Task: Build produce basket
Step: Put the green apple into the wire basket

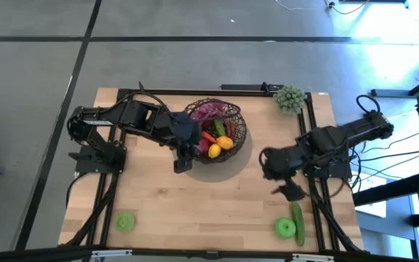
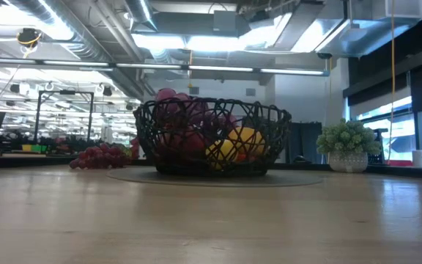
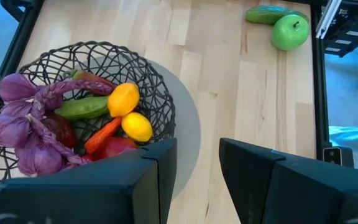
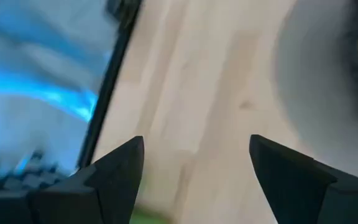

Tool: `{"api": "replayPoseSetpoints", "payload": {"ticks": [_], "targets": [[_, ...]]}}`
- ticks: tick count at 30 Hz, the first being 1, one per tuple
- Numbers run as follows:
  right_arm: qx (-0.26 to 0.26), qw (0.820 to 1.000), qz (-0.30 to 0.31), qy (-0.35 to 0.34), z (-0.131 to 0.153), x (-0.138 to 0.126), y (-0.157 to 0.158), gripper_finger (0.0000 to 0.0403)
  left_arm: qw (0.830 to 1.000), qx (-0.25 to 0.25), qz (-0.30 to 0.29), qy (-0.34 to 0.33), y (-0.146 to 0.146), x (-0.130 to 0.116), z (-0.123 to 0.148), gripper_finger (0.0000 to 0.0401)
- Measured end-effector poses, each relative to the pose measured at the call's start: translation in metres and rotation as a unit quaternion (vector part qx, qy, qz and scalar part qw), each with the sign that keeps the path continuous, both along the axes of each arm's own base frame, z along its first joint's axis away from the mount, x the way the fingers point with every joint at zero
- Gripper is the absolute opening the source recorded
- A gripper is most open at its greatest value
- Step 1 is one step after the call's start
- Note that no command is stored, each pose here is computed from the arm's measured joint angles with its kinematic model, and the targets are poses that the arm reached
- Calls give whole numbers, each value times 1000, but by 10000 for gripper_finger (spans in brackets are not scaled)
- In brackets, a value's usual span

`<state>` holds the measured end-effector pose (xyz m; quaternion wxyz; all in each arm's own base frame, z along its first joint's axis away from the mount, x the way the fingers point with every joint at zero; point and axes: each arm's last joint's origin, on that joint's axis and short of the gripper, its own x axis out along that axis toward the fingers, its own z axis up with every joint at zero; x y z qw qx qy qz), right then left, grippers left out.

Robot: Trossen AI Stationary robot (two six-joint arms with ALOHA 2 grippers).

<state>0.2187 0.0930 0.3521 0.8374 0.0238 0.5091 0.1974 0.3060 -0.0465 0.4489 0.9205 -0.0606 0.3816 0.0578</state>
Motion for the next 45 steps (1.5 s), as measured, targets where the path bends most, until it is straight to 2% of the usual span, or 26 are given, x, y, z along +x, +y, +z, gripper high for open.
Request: {"api": "replayPoseSetpoints", "payload": {"ticks": [7, 15, 22, 27, 32, 39, 45], "targets": [[30, 995, 73, 56, -5, -19, 37, 287, 1000, 13, -24, 2, -5, -1, 0, 110], [24, 988, 86, 128, -22, -31, 79, 287, 998, 25, -53, 2, -14, -3, 0, 110], [8, 981, 70, 183, -47, -29, 112, 287, 997, 29, -72, 2, -23, -4, 0, 110], [20, 977, 61, 204, -61, -26, 132, 287, 991, 50, -122, 3, -34, -7, 0, 110], [18, 973, 29, 229, -77, -21, 146, 287, 985, 46, -168, 4, -46, -10, 0, 110], [-6, 966, 11, 260, -98, -19, 159, 287, 982, 51, -180, 3, -53, -13, 0, 110], [-23, 966, -6, 258, -104, -18, 161, 287, 982, 51, -179, 3, -52, -13, 0, 110]]}}
